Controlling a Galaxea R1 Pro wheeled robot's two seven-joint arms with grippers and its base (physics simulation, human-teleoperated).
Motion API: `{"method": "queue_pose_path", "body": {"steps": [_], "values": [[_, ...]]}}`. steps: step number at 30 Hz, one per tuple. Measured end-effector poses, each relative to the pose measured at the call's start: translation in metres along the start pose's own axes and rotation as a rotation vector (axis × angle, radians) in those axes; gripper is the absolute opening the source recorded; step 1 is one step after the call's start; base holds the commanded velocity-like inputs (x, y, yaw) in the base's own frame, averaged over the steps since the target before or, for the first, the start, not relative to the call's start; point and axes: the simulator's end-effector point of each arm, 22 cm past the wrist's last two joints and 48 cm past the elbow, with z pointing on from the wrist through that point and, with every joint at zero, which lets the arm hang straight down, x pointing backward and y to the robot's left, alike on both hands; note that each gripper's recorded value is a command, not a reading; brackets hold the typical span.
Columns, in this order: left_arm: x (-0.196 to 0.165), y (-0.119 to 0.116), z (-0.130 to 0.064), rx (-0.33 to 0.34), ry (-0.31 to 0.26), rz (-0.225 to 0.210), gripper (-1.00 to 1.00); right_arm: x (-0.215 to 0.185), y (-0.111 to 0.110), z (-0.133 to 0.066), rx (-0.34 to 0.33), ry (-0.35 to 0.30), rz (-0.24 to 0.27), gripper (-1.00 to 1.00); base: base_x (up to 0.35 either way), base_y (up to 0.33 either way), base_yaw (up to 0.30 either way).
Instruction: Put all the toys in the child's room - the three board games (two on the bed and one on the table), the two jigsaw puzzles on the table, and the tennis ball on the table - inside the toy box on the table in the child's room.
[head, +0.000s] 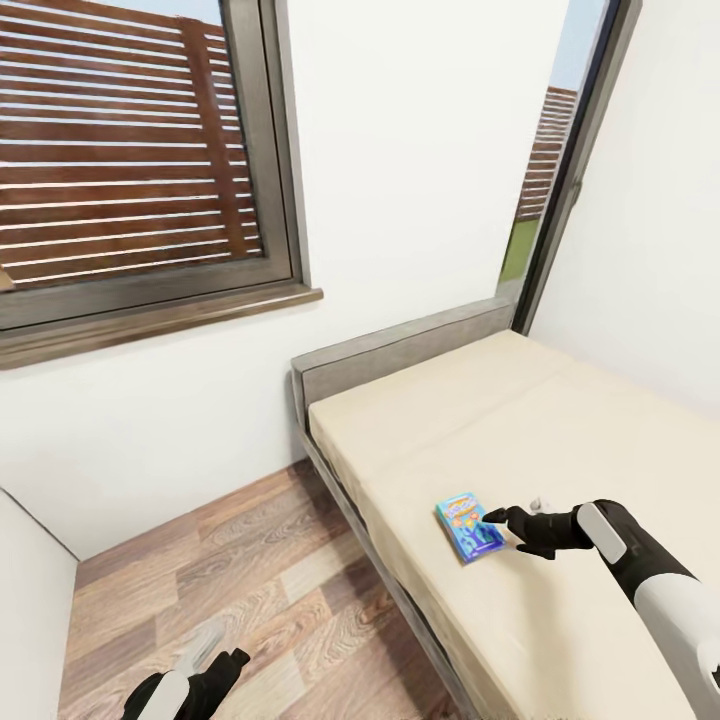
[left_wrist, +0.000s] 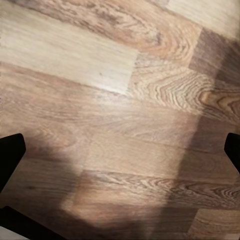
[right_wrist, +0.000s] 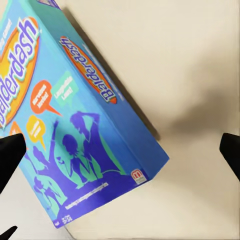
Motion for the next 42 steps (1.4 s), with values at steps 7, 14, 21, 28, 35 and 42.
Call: {"method": "queue_pose_path", "body": {"steps": [7,14,21,28,35,42], "values": [[0.000,0.000,-0.001,0.003,-0.001,0.000,1.00,-0.002,-0.010,-0.005,0.036,-0.004,-0.023,1.00,-0.026,-0.013,0.160],[0.000,0.000,-0.002,0.003,-0.002,0.001,1.00,-0.002,-0.011,-0.006,0.041,-0.004,-0.025,1.00,-0.009,-0.005,0.247],[0.000,0.000,-0.003,0.004,-0.003,0.001,1.00,-0.001,-0.008,-0.005,0.038,-0.002,-0.027,1.00,-0.003,-0.002,0.273],[0.000,-0.001,-0.003,0.004,-0.004,0.002,1.00,0.001,-0.006,-0.004,0.036,-0.001,-0.029,1.00,-0.001,0.000,0.148],[0.000,0.000,-0.003,0.003,-0.004,0.002,1.00,0.001,-0.005,-0.003,0.032,-0.001,-0.025,1.00,0.000,0.000,0.052],[0.000,0.000,-0.001,0.000,-0.001,0.001,1.00,-0.001,-0.004,-0.001,0.029,-0.001,-0.025,1.00,0.000,0.000,0.017]]}}
